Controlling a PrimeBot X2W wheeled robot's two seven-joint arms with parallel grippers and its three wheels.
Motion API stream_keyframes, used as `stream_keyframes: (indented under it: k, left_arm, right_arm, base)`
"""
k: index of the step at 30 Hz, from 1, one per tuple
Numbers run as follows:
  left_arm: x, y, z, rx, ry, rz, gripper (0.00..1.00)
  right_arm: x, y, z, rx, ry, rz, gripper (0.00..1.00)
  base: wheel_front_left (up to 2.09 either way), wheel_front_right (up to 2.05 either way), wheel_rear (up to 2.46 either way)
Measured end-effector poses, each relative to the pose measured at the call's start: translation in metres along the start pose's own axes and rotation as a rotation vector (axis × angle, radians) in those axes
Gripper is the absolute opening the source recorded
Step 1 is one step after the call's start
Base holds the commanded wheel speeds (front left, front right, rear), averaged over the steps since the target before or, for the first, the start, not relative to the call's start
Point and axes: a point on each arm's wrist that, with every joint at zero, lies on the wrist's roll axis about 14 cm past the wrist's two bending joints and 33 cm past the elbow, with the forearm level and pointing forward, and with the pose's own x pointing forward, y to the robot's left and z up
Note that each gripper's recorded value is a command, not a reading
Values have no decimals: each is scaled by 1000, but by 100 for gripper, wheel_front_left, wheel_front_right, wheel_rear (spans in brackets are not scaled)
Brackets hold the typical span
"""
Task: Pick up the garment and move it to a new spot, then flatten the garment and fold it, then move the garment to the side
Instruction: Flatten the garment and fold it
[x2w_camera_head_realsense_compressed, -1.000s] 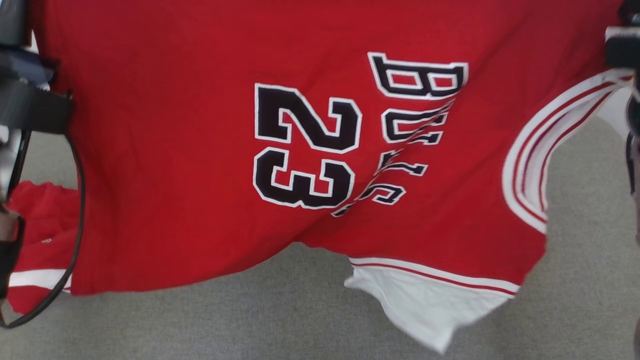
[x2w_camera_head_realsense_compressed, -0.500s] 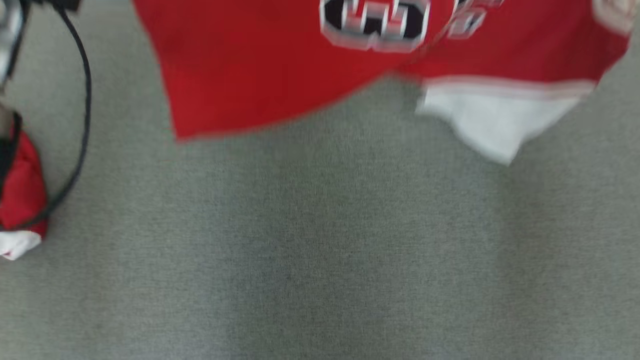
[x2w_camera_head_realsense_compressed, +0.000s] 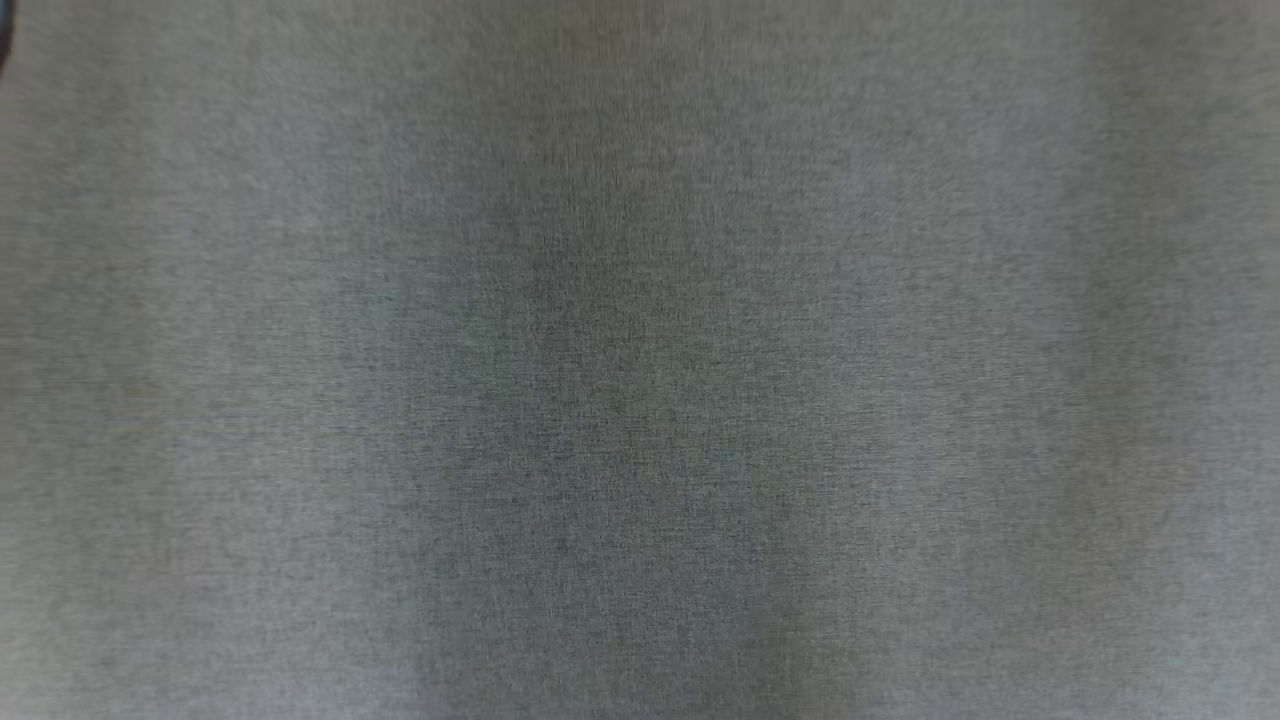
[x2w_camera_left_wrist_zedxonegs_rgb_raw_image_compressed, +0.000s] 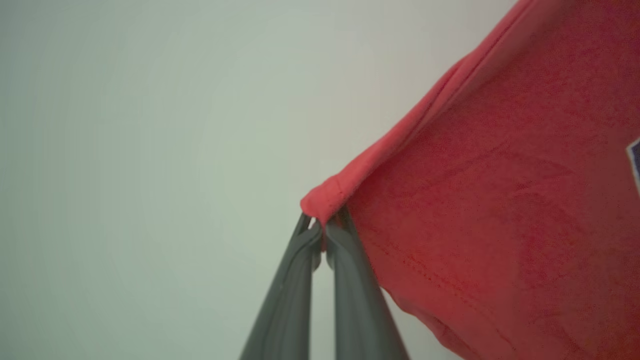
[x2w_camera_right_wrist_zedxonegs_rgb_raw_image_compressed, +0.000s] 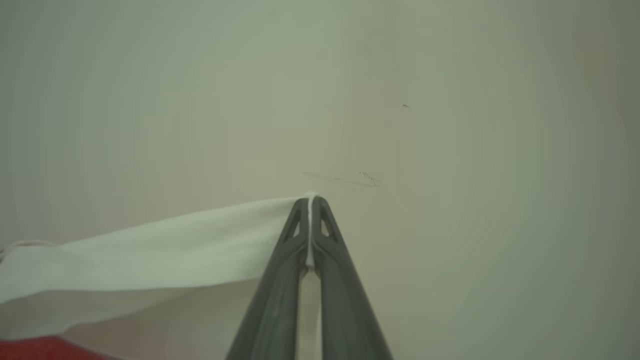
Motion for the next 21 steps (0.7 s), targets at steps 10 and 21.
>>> stream_keyframes:
  k: [10, 21]
  left_arm:
    - [-57, -71, -116, -144, 240, -56, 0]
    - [-219, -181, -132, -502, 559, -86, 0]
  right_arm:
    - [-78, 4, -107, 20, 237, 1, 0]
    - [-283, 17, -147, 161, 645, -51, 0]
  base:
    - [0, 0, 0]
    - [0, 0, 0]
